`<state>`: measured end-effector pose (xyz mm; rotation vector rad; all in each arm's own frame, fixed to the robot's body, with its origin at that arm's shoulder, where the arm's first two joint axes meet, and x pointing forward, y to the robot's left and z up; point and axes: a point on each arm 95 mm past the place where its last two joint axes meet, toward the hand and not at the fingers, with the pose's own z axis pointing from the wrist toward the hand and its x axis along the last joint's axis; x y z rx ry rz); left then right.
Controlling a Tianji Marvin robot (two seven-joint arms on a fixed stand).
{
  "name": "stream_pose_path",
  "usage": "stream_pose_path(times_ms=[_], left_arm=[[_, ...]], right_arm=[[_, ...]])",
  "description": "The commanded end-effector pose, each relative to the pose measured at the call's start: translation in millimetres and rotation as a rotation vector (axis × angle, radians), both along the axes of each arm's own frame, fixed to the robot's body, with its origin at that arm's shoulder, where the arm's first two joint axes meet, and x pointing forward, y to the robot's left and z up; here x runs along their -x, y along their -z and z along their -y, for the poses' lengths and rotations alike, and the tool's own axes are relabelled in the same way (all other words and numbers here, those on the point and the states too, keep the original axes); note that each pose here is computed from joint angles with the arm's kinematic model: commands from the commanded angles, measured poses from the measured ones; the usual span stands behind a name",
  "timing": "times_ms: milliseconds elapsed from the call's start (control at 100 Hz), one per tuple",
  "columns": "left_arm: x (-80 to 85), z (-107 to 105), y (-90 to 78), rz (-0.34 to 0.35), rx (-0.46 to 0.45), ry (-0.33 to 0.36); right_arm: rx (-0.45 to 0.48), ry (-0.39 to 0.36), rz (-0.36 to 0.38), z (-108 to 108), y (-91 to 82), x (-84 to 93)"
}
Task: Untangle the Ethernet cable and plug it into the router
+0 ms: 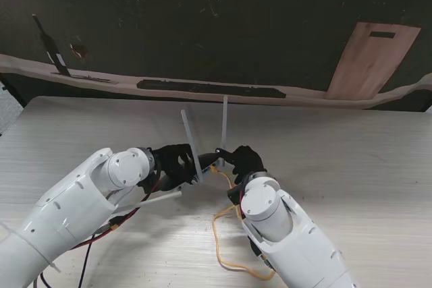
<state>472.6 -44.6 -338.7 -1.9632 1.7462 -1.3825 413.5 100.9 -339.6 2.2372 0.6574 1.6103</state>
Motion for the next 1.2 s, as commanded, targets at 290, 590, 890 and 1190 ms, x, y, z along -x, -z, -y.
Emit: stream_pose_path(times_ms=[290,590,890,1190], left_arm=[[22.7,-15,45.9,-0.149,-0.057,-0.015],[22.1,-14,46.4,-0.149,-0.059,-0.015],[22.0,-13,46.7,-0.15,-0.059,-0.016],[21.9,-13,46.7,-0.151,-0.06,-0.02]], right_arm=[[0.104,-0.087,0.134,10,-21.3,-8.1],[0.283,-0.164,0.3,12,-30.8,-8.4],[0.445,-0.279,0.37,11,-35.0,-5.7],[0.508,-0.367,0.438,0,-36.8,-0.8]])
